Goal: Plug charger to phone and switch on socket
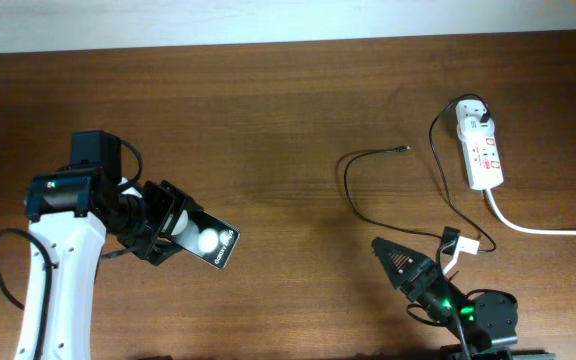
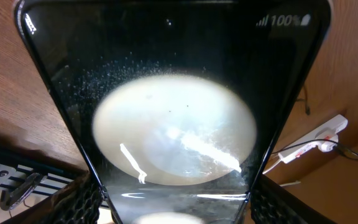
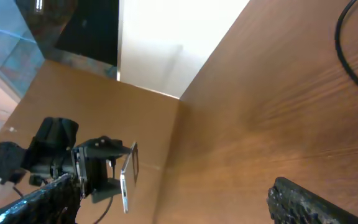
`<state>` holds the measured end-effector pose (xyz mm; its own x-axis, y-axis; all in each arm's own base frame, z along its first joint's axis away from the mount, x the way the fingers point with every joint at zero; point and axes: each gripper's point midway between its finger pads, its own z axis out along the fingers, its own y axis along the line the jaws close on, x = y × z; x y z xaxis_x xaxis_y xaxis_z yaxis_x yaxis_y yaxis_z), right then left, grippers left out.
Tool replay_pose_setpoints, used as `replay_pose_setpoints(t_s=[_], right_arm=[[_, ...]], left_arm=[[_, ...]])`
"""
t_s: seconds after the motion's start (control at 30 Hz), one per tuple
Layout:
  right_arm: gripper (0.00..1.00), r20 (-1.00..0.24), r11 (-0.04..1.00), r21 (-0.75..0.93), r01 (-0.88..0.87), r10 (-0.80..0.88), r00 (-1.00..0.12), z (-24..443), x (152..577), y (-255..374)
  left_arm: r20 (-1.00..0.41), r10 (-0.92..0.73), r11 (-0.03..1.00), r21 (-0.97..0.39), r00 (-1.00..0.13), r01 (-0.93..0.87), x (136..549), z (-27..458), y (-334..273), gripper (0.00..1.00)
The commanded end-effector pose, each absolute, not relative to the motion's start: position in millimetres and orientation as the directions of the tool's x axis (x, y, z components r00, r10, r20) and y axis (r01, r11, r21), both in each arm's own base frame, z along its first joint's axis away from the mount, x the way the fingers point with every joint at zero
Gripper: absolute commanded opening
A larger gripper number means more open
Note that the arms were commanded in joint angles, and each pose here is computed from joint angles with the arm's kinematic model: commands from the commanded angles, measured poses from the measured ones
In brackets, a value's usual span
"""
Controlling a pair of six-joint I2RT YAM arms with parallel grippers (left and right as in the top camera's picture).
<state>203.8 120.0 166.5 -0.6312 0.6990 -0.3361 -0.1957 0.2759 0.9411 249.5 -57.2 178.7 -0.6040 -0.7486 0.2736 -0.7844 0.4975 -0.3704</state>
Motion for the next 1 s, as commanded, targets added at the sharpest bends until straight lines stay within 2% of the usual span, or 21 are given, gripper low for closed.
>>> replay_pose_setpoints(t_s=[0.0, 0.07, 0.23, 0.5, 0.6, 0.67, 0.73, 0.97], right_arm=[[0.99, -0.352, 0.296, 0.935, -0.194, 0.721, -0.596, 165.5, 208.7, 113.9], [0.99, -0.383, 0.324, 0.923, -0.208, 0.718, -0.581, 165.0, 210.2, 112.2], [0.99, -0.380, 0.358, 0.919, -0.167, 0.685, -0.622, 160.1, 212.0, 115.8], [0.99, -0.371, 0.507, 0.858, -0.087, 0.493, -0.787, 194.9, 235.8, 137.1], [0.99, -0.354, 0.498, 0.860, -0.114, 0.420, -0.836, 208.0, 236.4, 166.1], [0.99, -0.263, 0.430, 0.901, -0.061, 0.429, -0.864, 212.5, 233.3, 186.3], [0.99, -0.253, 0.406, 0.911, -0.068, 0.422, -0.870, 217.0, 233.0, 198.3], [0.99, -0.238, 0.443, 0.896, -0.028, 0.425, -0.873, 199.3, 241.3, 204.5]], left_arm=[[0.301, -0.743, 0.475, -0.392, -0.598, -0.788, 248.9, 183.1, -63.5, 0.61], [0.307, -0.747, 0.467, -0.391, -0.590, -0.794, 249.0, 183.3, -63.9, 0.61], [0.308, -0.748, 0.464, -0.389, -0.587, -0.796, 248.9, 183.3, -63.9, 0.61], [0.308, -0.749, 0.464, -0.389, -0.587, -0.796, 249.0, 183.3, -63.8, 0.61], [0.309, -0.750, 0.461, -0.389, -0.584, -0.798, 249.1, 183.3, -63.9, 0.61], [0.310, -0.752, 0.458, -0.388, -0.581, -0.800, 249.2, 183.3, -63.8, 0.61], [0.311, -0.752, 0.458, -0.387, -0.581, -0.800, 249.1, 183.3, -63.8, 0.61], [0.310, -0.752, 0.459, -0.387, -0.581, -0.800, 249.2, 183.2, -63.7, 0.61]])
